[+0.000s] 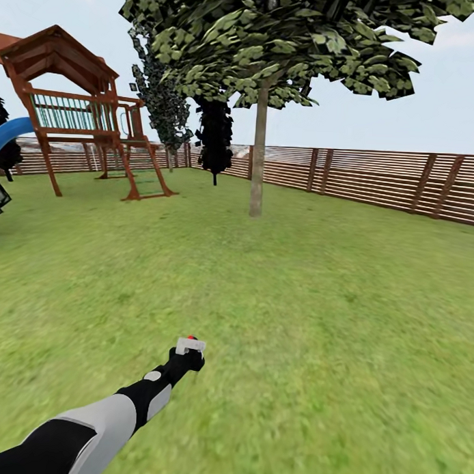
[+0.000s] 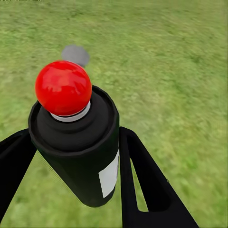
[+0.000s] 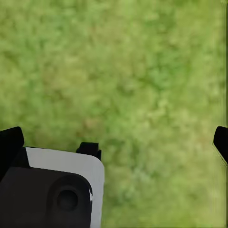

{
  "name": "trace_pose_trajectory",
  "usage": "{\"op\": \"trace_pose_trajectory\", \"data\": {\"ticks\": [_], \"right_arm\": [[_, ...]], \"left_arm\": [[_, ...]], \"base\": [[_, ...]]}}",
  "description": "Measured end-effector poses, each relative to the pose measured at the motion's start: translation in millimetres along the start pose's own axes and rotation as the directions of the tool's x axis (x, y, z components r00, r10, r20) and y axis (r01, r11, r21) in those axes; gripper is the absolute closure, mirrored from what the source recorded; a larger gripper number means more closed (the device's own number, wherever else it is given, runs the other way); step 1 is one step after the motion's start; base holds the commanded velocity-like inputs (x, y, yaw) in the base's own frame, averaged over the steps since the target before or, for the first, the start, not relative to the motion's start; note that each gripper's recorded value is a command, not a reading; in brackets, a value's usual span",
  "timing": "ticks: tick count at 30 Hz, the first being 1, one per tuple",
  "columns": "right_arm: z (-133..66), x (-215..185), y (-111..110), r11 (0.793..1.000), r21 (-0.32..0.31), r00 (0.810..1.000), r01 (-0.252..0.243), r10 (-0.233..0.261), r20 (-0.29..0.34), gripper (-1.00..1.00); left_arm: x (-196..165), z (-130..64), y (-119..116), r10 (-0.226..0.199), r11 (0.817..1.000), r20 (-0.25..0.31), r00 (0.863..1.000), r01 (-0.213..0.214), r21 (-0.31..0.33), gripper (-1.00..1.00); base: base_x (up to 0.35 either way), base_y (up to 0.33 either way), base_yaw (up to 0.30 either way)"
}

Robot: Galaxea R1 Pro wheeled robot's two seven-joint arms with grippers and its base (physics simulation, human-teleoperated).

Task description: In the garden, pick up the pesticide atomizer on the floor and spray pesticide onto both trees until each tree trunk is fully covered.

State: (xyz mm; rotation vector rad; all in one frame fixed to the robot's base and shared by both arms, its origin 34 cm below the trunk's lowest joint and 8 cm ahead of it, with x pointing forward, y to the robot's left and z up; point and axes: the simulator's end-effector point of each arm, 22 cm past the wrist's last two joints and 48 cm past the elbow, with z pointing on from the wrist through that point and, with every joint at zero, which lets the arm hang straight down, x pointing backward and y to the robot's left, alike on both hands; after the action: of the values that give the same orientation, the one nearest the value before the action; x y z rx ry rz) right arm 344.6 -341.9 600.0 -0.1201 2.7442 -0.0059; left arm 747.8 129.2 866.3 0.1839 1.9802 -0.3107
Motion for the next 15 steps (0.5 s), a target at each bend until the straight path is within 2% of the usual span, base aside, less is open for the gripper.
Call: {"op": "trace_pose_trajectory", "data": {"ticks": [15], "right_arm": [[0.0,0.0,0.0,1.000,0.000,1.000,0.000,0.000,0.000,-1.00]], "left_arm": [[0.4,-0.1,0.0,0.000,1.000,-0.001,1.000,0.000,0.000,1.00]], "base": [[0.350,-0.084,0.000]]}}
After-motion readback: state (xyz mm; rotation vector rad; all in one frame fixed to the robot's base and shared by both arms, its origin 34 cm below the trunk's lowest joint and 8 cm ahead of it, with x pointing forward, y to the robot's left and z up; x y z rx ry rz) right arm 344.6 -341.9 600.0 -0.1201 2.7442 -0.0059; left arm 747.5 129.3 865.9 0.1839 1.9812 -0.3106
